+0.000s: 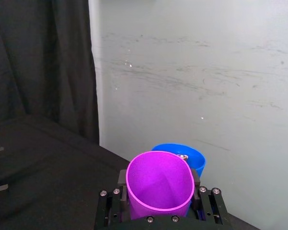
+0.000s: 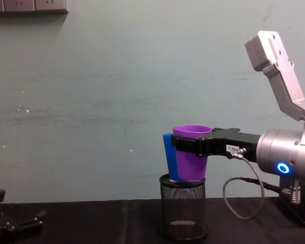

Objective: Pick up one cup with a gripper and tap it against the other cup.

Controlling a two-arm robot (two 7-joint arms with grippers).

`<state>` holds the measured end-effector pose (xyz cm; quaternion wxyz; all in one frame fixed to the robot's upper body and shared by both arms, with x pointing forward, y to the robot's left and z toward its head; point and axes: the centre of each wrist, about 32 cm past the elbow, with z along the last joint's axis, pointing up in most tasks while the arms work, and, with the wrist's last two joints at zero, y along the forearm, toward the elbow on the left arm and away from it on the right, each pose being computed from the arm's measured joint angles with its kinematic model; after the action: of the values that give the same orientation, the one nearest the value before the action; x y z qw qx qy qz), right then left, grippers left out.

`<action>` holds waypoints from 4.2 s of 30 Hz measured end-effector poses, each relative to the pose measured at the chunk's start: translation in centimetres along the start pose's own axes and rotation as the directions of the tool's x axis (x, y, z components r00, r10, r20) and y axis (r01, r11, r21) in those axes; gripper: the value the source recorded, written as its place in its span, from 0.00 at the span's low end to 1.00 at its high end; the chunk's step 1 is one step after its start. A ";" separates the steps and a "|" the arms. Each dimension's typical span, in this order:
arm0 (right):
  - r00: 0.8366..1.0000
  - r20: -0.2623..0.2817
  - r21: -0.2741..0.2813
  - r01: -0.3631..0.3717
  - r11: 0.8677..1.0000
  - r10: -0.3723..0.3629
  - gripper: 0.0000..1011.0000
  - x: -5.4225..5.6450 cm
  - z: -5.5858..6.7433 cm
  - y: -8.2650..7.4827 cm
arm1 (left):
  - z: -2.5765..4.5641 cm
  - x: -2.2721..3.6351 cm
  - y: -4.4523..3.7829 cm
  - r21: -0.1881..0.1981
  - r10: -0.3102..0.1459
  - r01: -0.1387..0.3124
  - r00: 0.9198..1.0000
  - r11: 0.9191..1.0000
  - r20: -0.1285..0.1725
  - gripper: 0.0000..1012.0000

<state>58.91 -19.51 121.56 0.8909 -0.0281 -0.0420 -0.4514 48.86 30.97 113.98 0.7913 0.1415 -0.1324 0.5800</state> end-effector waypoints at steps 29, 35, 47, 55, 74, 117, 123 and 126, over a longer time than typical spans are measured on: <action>1.000 0.000 0.000 0.000 1.000 0.000 0.72 0.0 0.0 0.0 | 0.00 0.00 0.00 0.000 0.000 0.000 1.000 1.000 0.000 0.99; 1.000 0.000 0.000 0.000 1.000 0.000 0.72 0.0 0.0 0.0 | 0.00 0.00 0.00 0.000 0.000 0.000 1.000 1.000 0.000 0.99; 1.000 0.000 0.000 0.000 1.000 0.000 0.72 0.0 0.0 0.0 | 0.00 0.00 0.00 0.000 0.000 0.000 1.000 1.000 0.000 0.99; 1.000 0.000 0.000 0.000 1.000 0.000 0.72 0.0 0.0 0.0 | 0.00 0.00 0.00 0.000 0.000 0.000 1.000 1.000 0.000 0.99; 1.000 0.000 0.000 0.000 1.000 0.000 0.72 0.0 0.0 0.0 | 0.00 0.00 0.00 0.000 0.000 0.000 1.000 1.000 0.000 0.99; 1.000 0.000 0.000 0.000 1.000 0.000 0.72 0.0 0.0 0.0 | 0.00 0.00 0.00 0.000 0.000 0.000 1.000 1.000 0.000 0.99; 1.000 0.000 0.000 0.000 1.000 0.000 0.72 0.0 0.0 0.0 | 0.00 0.00 0.00 0.000 0.000 0.000 1.000 1.000 0.000 0.99; 1.000 0.000 0.000 0.000 1.000 0.000 0.72 0.0 0.0 0.0 | 0.00 0.00 0.00 0.000 0.000 0.000 1.000 1.000 0.000 0.99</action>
<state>58.91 -19.51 121.56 0.8909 -0.0280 -0.0420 -0.4514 48.86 30.97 113.98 0.7913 0.1415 -0.1324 0.5800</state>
